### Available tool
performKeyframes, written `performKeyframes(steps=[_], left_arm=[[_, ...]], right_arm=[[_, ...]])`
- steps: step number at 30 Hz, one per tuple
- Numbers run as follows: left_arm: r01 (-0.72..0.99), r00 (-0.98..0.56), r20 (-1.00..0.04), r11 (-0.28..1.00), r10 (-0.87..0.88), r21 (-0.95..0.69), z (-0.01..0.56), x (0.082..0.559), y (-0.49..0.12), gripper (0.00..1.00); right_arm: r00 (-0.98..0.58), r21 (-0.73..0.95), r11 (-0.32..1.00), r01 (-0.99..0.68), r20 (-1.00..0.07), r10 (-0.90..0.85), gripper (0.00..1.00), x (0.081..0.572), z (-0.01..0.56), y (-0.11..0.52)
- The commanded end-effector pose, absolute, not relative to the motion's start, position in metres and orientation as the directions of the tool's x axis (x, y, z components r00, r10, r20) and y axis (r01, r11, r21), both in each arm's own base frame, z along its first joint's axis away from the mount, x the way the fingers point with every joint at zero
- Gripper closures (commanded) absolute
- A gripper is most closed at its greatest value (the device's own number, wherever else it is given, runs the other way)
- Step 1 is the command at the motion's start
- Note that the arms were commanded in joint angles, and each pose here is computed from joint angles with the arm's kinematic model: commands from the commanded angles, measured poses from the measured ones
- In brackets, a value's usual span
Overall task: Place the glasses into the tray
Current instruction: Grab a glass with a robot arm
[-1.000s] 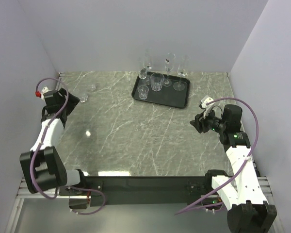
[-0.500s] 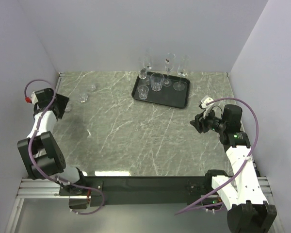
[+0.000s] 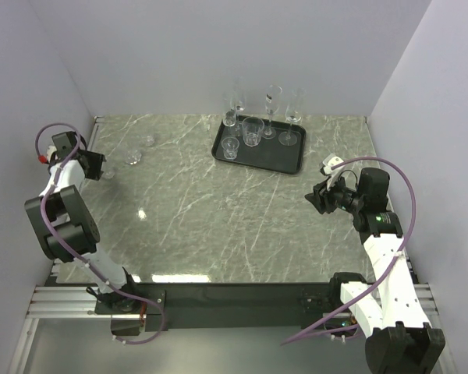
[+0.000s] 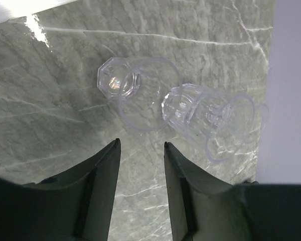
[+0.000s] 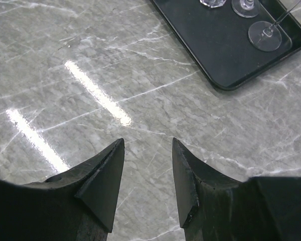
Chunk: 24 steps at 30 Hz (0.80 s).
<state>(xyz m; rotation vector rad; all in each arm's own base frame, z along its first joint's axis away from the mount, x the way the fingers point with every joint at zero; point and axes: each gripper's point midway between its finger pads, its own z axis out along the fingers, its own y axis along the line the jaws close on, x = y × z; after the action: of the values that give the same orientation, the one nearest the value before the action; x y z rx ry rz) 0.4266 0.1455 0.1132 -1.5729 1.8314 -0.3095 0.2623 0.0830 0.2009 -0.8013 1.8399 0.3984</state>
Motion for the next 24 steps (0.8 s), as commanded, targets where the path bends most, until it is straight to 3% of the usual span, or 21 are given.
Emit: performKeyframes(steps=[1,18,24], left_arm=[[-0.787,0.002,-0.344,0.211,-0.939,-0.579,0.121,0.43,0.153,0.54],[-0.869,0.015,-0.301,0.137,-0.953,-0.476,0.085,0.436,0.163,0.56],[-0.87,0.007,-0.294,0.139,-0.956,-0.472,0.081,0.439,0.163,0.8]], right_arm=[[-0.193,-0.123,0.717,-0.687,-0.919,-0.344,0.5,0.264,0.209,0.083],[-0.204,-0.12,0.722,-0.682,-0.916,-0.345,0.5,0.265,0.207,0.081],[-0.202,-0.124,0.724,-0.678,-0.916,-0.346,0.5,0.265,0.207,0.08]])
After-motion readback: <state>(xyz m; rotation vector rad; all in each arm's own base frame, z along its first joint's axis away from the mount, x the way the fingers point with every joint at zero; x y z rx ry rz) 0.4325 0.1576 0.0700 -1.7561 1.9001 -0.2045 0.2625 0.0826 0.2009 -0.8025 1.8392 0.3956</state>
